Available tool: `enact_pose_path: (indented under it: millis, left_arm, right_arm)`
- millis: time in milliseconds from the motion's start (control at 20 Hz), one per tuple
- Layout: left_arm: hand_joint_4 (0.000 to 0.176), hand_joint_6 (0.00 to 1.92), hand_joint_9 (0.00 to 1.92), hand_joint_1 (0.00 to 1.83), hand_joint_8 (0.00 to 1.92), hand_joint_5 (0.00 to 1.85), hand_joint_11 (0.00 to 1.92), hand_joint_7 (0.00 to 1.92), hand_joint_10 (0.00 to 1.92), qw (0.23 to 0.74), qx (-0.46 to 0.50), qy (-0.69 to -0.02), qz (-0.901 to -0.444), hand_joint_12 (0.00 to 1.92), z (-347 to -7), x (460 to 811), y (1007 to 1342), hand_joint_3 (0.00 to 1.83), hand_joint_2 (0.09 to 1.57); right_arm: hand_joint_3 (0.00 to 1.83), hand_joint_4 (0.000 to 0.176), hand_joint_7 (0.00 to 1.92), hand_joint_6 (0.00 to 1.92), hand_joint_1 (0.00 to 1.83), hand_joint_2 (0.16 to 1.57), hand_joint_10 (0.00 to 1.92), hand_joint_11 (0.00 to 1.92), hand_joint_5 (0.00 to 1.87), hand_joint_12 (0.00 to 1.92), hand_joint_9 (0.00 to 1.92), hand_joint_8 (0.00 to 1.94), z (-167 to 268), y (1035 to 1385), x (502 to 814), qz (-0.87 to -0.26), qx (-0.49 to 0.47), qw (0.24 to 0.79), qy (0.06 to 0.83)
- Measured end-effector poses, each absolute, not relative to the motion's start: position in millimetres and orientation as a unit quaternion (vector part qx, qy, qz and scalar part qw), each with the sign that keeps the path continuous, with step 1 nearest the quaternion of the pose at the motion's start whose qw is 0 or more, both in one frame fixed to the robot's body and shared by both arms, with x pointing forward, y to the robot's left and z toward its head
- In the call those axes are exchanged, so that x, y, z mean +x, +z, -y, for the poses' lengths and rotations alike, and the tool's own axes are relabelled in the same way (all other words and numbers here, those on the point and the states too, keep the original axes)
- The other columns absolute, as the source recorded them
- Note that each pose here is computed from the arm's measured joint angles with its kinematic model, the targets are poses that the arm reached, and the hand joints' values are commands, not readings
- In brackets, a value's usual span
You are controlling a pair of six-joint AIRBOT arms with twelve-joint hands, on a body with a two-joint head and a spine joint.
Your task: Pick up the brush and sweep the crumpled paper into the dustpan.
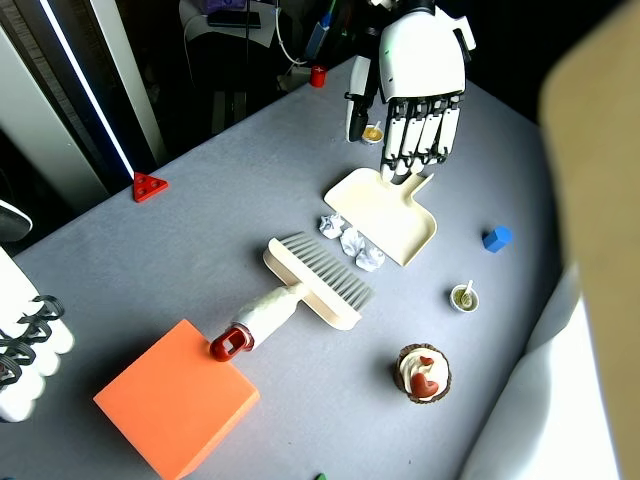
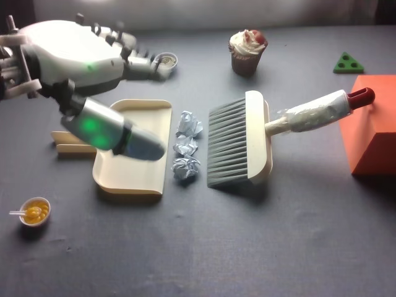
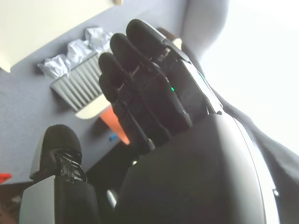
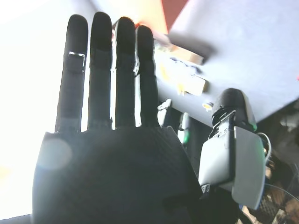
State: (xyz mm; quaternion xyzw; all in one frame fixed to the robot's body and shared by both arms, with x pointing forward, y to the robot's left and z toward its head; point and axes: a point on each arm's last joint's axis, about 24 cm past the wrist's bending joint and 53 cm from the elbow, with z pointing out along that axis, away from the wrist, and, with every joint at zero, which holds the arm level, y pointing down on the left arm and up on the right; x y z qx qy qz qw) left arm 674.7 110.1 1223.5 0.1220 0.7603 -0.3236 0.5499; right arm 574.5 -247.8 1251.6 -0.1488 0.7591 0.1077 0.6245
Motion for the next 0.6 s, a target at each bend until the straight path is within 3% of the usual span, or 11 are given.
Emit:
enact_pose_path:
  millis: [200, 400, 600]
  left_arm:
    - [0.000, 0.00, 0.14, 0.00, 0.00, 0.07, 0.10, 0.14, 0.01, 0.551, 0.115, -0.314, -0.765, 0.05, -114.7, 677.7, 1220.7, 0.01, 0.92]
    - [0.000, 0.00, 0.14, 0.00, 0.00, 0.07, 0.08, 0.14, 0.00, 0.554, 0.107, -0.305, -0.767, 0.04, -120.0, 681.6, 1220.5, 0.00, 0.90]
    - [0.000, 0.00, 0.14, 0.05, 0.00, 0.07, 0.09, 0.14, 0.00, 0.561, 0.114, -0.288, -0.768, 0.03, -125.5, 686.0, 1219.5, 0.01, 1.01]
  right_arm:
    - [0.00, 0.000, 0.12, 0.01, 0.00, 0.89, 0.00, 0.08, 0.09, 0.03, 0.12, 0.00, 261.6, 1267.3, 582.1, -0.744, -0.110, 0.652, 0.100]
    - [0.01, 0.000, 0.09, 0.00, 0.00, 0.91, 0.00, 0.06, 0.05, 0.02, 0.10, 0.00, 252.1, 1264.2, 578.4, -0.749, -0.101, 0.641, 0.133]
    - [0.01, 0.000, 0.10, 0.00, 0.00, 0.92, 0.00, 0.06, 0.06, 0.02, 0.11, 0.00, 241.6, 1269.1, 574.8, -0.742, -0.098, 0.645, 0.157]
